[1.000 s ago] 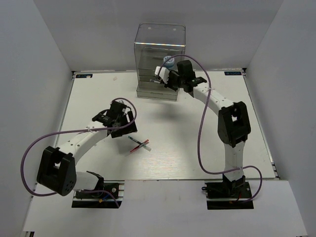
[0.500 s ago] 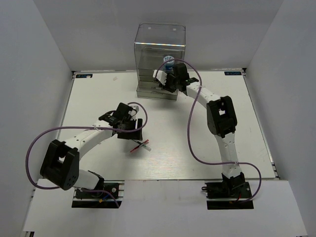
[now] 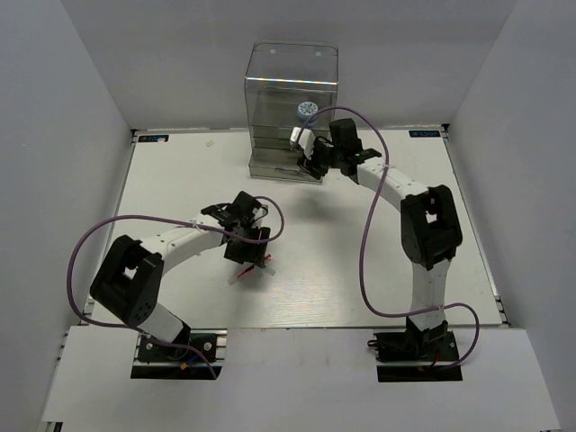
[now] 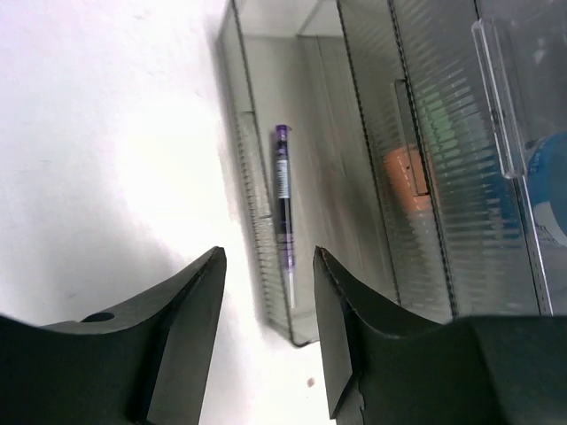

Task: Sort the stationery into containers
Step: Place the pen in the drawer, then pick up the pen from the center of the board.

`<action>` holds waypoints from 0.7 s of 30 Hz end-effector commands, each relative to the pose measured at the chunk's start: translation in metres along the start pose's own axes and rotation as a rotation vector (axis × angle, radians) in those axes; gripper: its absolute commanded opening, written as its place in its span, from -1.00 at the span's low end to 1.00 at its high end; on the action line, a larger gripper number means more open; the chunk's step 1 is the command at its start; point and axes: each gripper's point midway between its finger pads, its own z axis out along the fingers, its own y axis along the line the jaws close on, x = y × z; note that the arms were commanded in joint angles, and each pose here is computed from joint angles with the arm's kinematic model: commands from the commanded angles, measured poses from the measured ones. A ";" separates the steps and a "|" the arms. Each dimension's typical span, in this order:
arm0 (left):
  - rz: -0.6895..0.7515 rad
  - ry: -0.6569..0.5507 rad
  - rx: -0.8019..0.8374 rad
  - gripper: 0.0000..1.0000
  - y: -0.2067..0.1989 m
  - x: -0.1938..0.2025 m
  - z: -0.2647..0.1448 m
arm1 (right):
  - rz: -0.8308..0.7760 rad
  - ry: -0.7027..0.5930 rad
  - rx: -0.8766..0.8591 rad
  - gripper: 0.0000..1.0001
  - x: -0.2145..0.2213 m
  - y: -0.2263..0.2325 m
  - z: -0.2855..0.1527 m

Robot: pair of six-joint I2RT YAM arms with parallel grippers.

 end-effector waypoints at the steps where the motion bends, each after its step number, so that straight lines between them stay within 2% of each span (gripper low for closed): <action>1: 0.028 -0.018 -0.022 0.41 -0.001 -0.010 -0.001 | 0.028 -0.080 -0.008 0.01 -0.020 0.008 -0.018; 3: 0.034 0.003 -0.055 0.41 0.004 -0.006 0.007 | 0.035 -0.099 -0.015 0.04 -0.025 0.014 -0.028; 4: 0.035 -0.008 -0.061 0.32 0.004 -0.008 0.007 | 0.049 -0.089 -0.025 0.04 -0.019 0.019 -0.029; 5: 0.034 0.007 -0.066 0.28 0.006 -0.006 0.011 | 0.056 -0.117 -0.027 0.04 -0.030 0.021 -0.038; 6: 0.043 0.013 -0.078 0.28 0.008 -0.005 0.013 | 0.078 -0.112 -0.035 0.07 -0.022 0.026 -0.040; 9: 0.051 0.021 -0.099 0.18 0.010 -0.003 0.017 | 0.108 -0.195 -0.054 0.10 -0.047 0.033 -0.058; 13: 0.052 0.018 -0.109 -0.11 0.012 -0.004 0.019 | 0.135 -0.265 -0.080 0.12 -0.057 0.046 -0.076; 14: 0.052 0.015 -0.118 -0.31 0.013 -0.005 0.019 | 0.149 -0.266 -0.082 0.12 -0.055 0.051 -0.078; 15: 0.052 0.006 -0.115 -0.38 0.012 -0.009 0.018 | 0.109 -0.309 -0.056 0.23 -0.070 0.045 -0.088; 16: 0.052 0.014 -0.118 -0.47 0.013 -0.006 0.017 | 0.129 -0.294 -0.063 0.45 -0.060 0.054 -0.087; 17: 0.052 0.003 -0.114 -0.61 0.012 -0.008 0.015 | 0.110 -0.320 -0.033 0.81 -0.067 0.049 -0.095; 18: 0.062 -0.022 -0.090 -0.61 0.007 -0.012 0.007 | 0.080 -0.351 0.024 0.81 -0.078 0.039 -0.103; 19: 0.064 -0.050 -0.071 -0.66 0.003 -0.017 0.002 | 0.129 -0.327 0.025 0.81 -0.060 0.050 -0.100; 21: 0.091 -0.086 -0.027 -0.77 -0.004 -0.021 -0.008 | 0.110 -0.343 0.076 0.81 -0.066 0.045 -0.109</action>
